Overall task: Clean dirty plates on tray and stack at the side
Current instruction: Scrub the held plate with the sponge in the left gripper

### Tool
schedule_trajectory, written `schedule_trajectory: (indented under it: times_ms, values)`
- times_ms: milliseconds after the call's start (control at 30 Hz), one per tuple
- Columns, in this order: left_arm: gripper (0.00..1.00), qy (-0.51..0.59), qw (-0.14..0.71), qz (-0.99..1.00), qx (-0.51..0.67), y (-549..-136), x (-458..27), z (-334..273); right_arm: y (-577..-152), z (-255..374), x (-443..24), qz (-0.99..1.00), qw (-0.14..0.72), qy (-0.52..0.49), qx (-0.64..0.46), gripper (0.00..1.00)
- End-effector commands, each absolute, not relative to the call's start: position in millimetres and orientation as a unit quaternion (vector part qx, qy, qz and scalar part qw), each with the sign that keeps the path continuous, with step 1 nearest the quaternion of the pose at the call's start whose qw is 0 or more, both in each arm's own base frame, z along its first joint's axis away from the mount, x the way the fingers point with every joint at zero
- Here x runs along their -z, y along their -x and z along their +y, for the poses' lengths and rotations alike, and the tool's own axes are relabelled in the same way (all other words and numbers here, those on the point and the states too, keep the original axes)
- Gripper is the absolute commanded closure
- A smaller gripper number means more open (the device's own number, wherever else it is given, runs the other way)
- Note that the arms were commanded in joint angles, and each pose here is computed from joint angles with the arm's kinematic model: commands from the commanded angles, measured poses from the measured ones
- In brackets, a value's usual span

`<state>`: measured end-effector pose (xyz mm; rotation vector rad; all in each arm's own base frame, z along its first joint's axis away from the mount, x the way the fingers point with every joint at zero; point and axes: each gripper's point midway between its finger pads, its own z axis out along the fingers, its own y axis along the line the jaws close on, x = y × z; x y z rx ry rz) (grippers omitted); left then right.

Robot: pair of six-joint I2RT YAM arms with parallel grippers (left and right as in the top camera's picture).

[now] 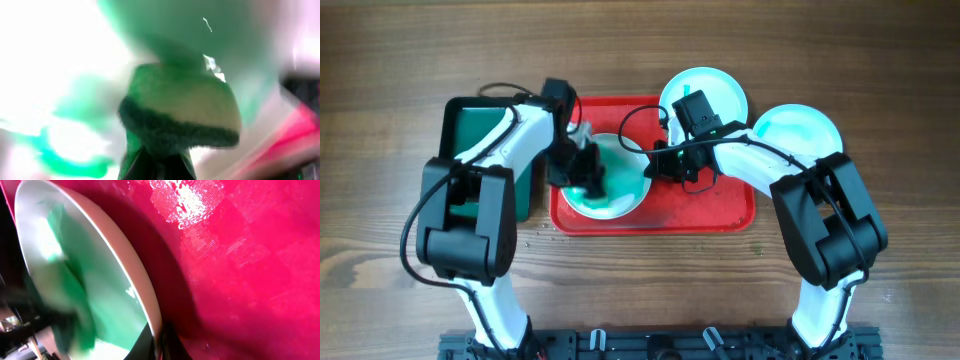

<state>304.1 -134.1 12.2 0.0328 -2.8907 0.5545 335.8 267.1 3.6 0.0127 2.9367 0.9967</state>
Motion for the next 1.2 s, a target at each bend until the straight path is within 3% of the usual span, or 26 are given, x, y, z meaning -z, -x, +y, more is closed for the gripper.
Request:
schedule_trajectory:
  times_ms: [0,133,300,433,533,667,833,1033,1167]
  values:
    - [0.96,0.136,0.129,-0.926,-0.327,-270.8,-23.1,-176.2,-334.1,267.2,-0.7,0.944,0.010,-0.009,-0.331,0.96]
    - [0.96,0.142,0.059,-0.937,-0.312,-304.8,-13.1,-178.9,-333.9,267.0,-0.5,0.944,0.009,-0.009,-0.330,0.96]
    - [0.96,-0.017,-0.058,-0.994,-0.093,-376.0,16.7,-116.6,-334.4,266.2,0.1,0.945,0.010,-0.010,-0.328,0.96]
    - [0.96,-0.127,-0.094,-0.985,0.064,-383.2,16.7,-58.3,-334.8,265.8,0.4,0.945,0.012,-0.010,-0.326,0.96]
    - [0.96,-0.147,-0.060,-0.984,0.082,-364.1,18.2,-52.2,-335.1,265.8,0.4,0.945,0.012,-0.011,-0.326,0.96]
    - [0.96,-0.106,0.043,-0.993,0.023,-322.0,20.7,-74.3,-334.9,265.8,0.4,0.945,0.012,-0.010,-0.326,0.96]
    - [0.96,0.076,0.154,-0.969,-0.177,-269.4,0.2,-132.5,-334.8,265.8,0.3,0.945,0.012,-0.010,-0.326,0.96]
    - [0.96,0.139,0.090,-0.945,-0.284,-291.1,-9.4,-167.4,-335.6,266.2,0.1,0.945,0.013,-0.010,-0.327,0.96]
    - [0.96,0.082,-0.024,-0.952,-0.294,-355.2,-9.0,-181.5,-335.5,266.1,0.1,0.945,0.013,-0.010,-0.327,0.96]
